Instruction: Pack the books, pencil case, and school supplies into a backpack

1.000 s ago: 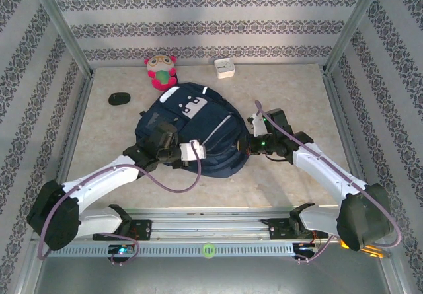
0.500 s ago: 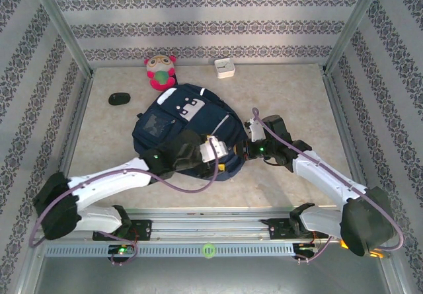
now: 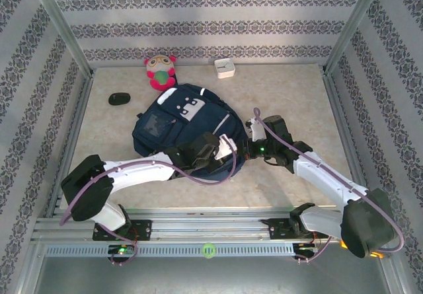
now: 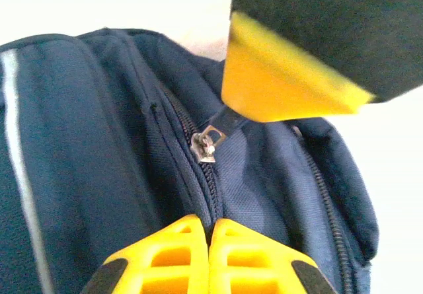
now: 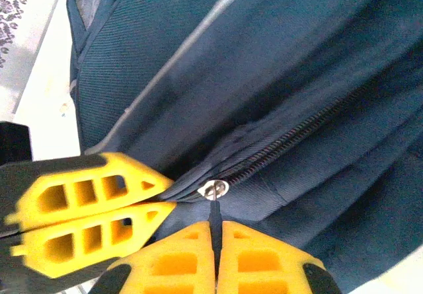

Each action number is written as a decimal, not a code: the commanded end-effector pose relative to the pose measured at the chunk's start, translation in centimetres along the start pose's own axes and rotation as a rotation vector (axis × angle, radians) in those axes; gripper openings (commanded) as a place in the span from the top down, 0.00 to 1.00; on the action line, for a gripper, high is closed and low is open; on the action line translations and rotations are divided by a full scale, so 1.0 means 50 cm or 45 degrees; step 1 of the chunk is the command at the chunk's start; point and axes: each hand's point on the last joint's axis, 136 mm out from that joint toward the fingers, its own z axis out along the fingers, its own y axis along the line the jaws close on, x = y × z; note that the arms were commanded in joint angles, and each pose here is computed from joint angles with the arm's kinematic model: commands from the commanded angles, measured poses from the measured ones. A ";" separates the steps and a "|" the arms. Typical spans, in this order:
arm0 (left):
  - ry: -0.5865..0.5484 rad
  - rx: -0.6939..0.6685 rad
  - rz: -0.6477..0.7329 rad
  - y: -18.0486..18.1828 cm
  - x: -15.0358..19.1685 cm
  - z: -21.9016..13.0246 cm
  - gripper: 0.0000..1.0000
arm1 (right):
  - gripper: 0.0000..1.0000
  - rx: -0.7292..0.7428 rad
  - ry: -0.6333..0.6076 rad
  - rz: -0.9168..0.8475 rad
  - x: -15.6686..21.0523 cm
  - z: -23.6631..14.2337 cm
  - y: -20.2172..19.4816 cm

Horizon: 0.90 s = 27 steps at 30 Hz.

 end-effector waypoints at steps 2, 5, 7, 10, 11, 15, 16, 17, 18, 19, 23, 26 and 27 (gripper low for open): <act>-0.179 0.326 0.236 -0.094 -0.020 -0.067 1.00 | 1.00 0.089 -0.095 0.041 -0.012 -0.020 -0.043; -0.201 0.400 0.278 -0.106 -0.010 -0.098 1.00 | 1.00 0.104 -0.107 0.083 -0.009 -0.028 -0.064; -0.196 0.423 0.281 -0.105 -0.002 -0.111 1.00 | 1.00 0.104 -0.109 0.098 -0.008 -0.031 -0.070; -0.169 0.442 0.314 -0.096 0.033 -0.150 1.00 | 1.00 0.095 -0.120 0.106 -0.010 -0.036 -0.077; -0.139 0.430 0.351 -0.087 0.069 -0.185 1.00 | 1.00 0.063 -0.119 0.099 -0.012 -0.032 -0.069; -0.052 0.406 0.364 -0.067 0.119 -0.225 1.00 | 1.00 0.038 -0.126 0.101 -0.013 -0.027 -0.063; -0.032 0.380 0.354 -0.055 0.129 -0.232 1.00 | 1.00 0.028 -0.129 0.096 -0.013 -0.026 -0.059; -0.016 0.349 0.346 -0.043 0.136 -0.235 1.00 | 1.00 0.015 -0.133 0.091 -0.012 -0.025 -0.053; 0.002 0.312 0.334 -0.029 0.144 -0.238 1.00 | 1.00 0.000 -0.132 0.087 -0.009 -0.022 -0.045; 0.019 0.269 0.326 -0.015 0.152 -0.239 1.00 | 1.00 -0.030 -0.130 0.072 -0.006 -0.019 -0.031; 0.125 0.056 0.269 0.056 0.185 -0.238 0.97 | 1.00 -0.064 -0.085 0.021 0.020 -0.005 0.004; 0.110 0.046 0.225 0.065 0.171 -0.261 0.65 | 1.00 -0.068 -0.091 0.021 0.033 0.000 0.018; 0.067 0.075 0.192 0.059 0.151 -0.271 0.51 | 1.00 -0.070 -0.099 0.020 0.035 0.000 0.022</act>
